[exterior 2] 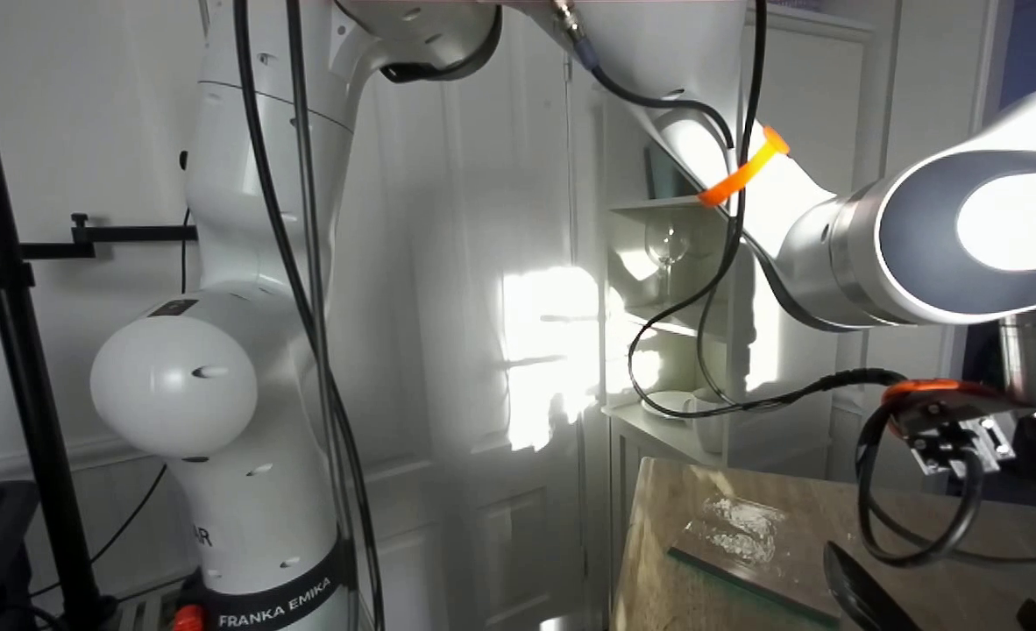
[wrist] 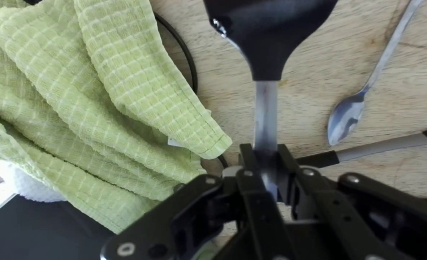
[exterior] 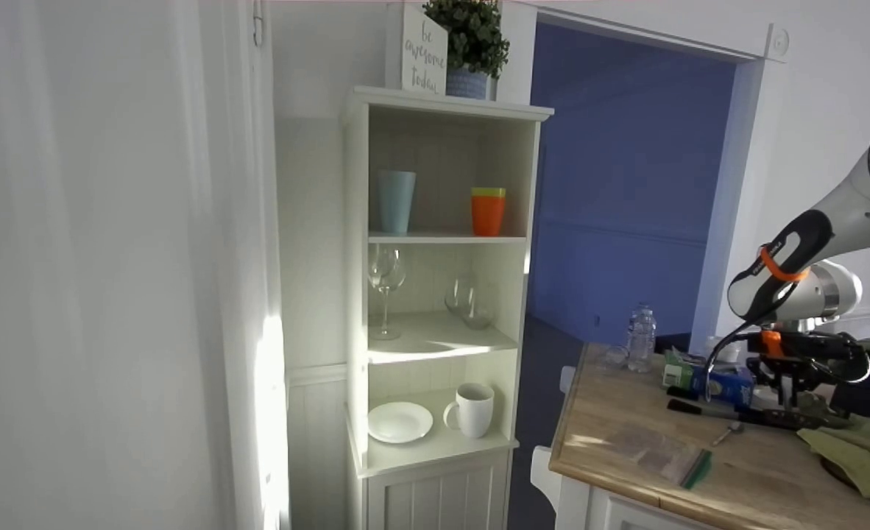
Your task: Pick up the black spatula and put it on the right side of the kitchen counter, pick up the tongs and turn them ninety degrees anticlockwise, put the tongs on the kitchen counter next to the spatula
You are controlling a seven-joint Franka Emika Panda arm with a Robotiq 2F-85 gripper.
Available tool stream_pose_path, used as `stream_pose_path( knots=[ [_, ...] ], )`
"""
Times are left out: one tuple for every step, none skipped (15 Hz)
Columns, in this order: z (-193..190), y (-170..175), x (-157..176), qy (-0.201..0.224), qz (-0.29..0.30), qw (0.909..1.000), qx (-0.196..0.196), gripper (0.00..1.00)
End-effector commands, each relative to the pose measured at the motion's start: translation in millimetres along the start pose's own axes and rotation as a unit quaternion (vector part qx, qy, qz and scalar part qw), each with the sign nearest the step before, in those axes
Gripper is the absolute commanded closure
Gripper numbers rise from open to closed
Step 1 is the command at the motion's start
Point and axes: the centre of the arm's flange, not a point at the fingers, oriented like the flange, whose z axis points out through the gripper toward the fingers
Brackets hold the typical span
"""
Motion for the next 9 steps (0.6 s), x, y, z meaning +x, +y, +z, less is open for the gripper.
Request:
stream_pose_path(
  knots=[
    [-0.1,0.0,0.1,0.000,0.000,1.0000,0.000,0.96],
    [2.2,-5.5,2.4,-0.006,-0.005,1.0000,-0.004,0.96],
    [5.7,-9.0,5.3,-0.005,-0.007,1.0000,-0.005,0.96],
    [8.9,-11.6,7.2,-0.007,-0.007,0.9999,-0.006,0.96],
    [13.4,-14.2,10.5,-0.008,-0.007,0.9999,-0.008,0.96],
    [17.2,-15.9,12.7,-0.010,-0.009,0.9999,-0.007,0.96],
    [22.0,-17.9,16.0,-0.008,-0.011,0.9999,-0.009,0.96],
    [26.2,-19.0,19.0,-0.009,-0.013,0.9998,-0.009,0.96],
    [30.6,-19.7,21.6,-0.007,-0.016,0.9998,-0.013,0.96]
  ],
)
